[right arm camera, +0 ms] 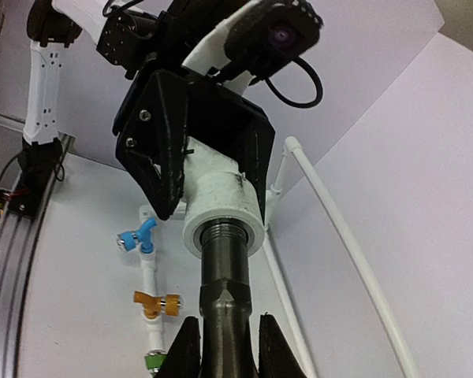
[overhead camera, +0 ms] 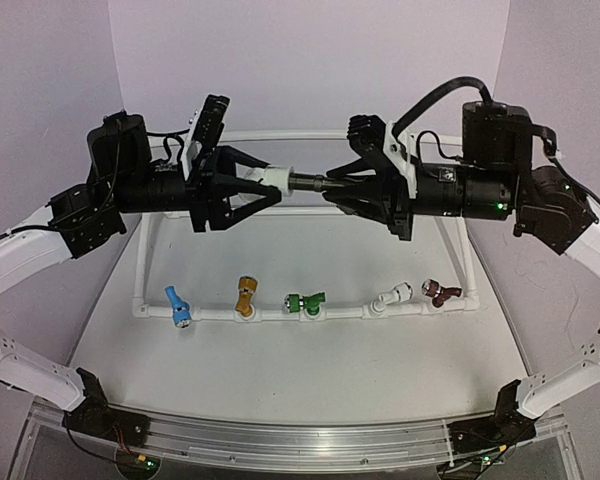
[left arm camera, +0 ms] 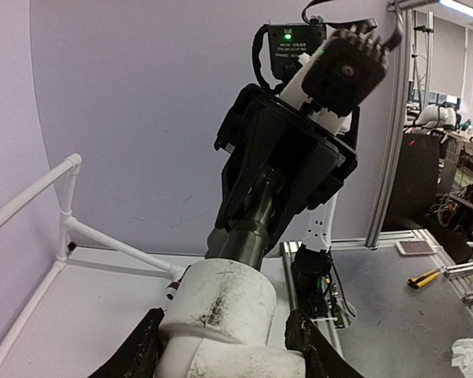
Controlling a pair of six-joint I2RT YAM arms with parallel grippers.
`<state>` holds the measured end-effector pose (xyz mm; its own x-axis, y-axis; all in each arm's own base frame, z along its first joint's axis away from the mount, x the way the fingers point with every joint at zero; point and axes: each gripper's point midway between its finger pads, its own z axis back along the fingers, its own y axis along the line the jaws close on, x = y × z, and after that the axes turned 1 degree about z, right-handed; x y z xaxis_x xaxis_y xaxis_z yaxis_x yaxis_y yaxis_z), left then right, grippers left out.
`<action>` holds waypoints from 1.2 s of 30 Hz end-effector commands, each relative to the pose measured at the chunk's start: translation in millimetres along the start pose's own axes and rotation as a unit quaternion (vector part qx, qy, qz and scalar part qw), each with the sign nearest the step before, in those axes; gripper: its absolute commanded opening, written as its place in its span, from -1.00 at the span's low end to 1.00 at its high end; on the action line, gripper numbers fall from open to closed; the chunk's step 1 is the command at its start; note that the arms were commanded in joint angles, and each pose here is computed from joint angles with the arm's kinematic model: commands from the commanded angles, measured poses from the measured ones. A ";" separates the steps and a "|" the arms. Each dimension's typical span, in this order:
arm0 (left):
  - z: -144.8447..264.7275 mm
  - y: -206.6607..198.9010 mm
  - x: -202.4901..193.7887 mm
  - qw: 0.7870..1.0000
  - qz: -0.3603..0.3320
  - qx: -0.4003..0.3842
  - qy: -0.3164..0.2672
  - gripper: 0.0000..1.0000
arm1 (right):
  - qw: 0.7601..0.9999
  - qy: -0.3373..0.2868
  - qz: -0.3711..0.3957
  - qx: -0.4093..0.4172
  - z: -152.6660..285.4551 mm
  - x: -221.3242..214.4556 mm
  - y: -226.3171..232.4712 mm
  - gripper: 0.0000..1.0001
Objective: Install the water faucets
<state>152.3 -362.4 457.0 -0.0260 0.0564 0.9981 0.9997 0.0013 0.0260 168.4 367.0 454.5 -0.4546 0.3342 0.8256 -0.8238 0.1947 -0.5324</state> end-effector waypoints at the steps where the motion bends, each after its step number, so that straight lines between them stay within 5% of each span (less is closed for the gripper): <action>1: 14.3 8.8 0.6 0.988 -0.139 0.066 0.005 -0.52 | 0.991 -0.062 -0.114 0.018 10.2 37.4 -7.7 -1.00; 7: 28.0 13.6 5.3 0.975 -0.195 0.108 0.017 -0.07 | 0.991 -0.067 -0.117 0.017 10.6 42.6 -13.5 -1.00; 11: 32.9 13.3 3.4 0.981 -0.153 0.113 0.036 0.69 | 0.997 -0.055 -0.047 -0.021 15.6 38.7 -24.3 -1.00; 14: 36.0 14.6 -1.1 0.987 -0.089 0.122 0.051 0.96 | 0.998 -0.052 0.016 -0.038 23.3 39.0 -28.5 -1.00; 24: 28.6 -2.4 -7.8 0.990 0.082 0.066 0.093 0.99 | 0.957 -0.018 0.285 -0.055 36.7 16.2 -18.1 -1.00; 36: -7.6 -18.4 -9.2 0.979 0.163 -0.061 0.105 0.94 | 0.949 -0.047 0.308 -0.036 36.6 25.2 -7.6 -1.00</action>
<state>146.1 -369.2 429.8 0.2615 -0.1871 0.9469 0.9633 -0.0104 -0.2681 158.1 340.3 454.6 -0.8341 0.3886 0.3916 -0.4323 -0.0193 -0.9015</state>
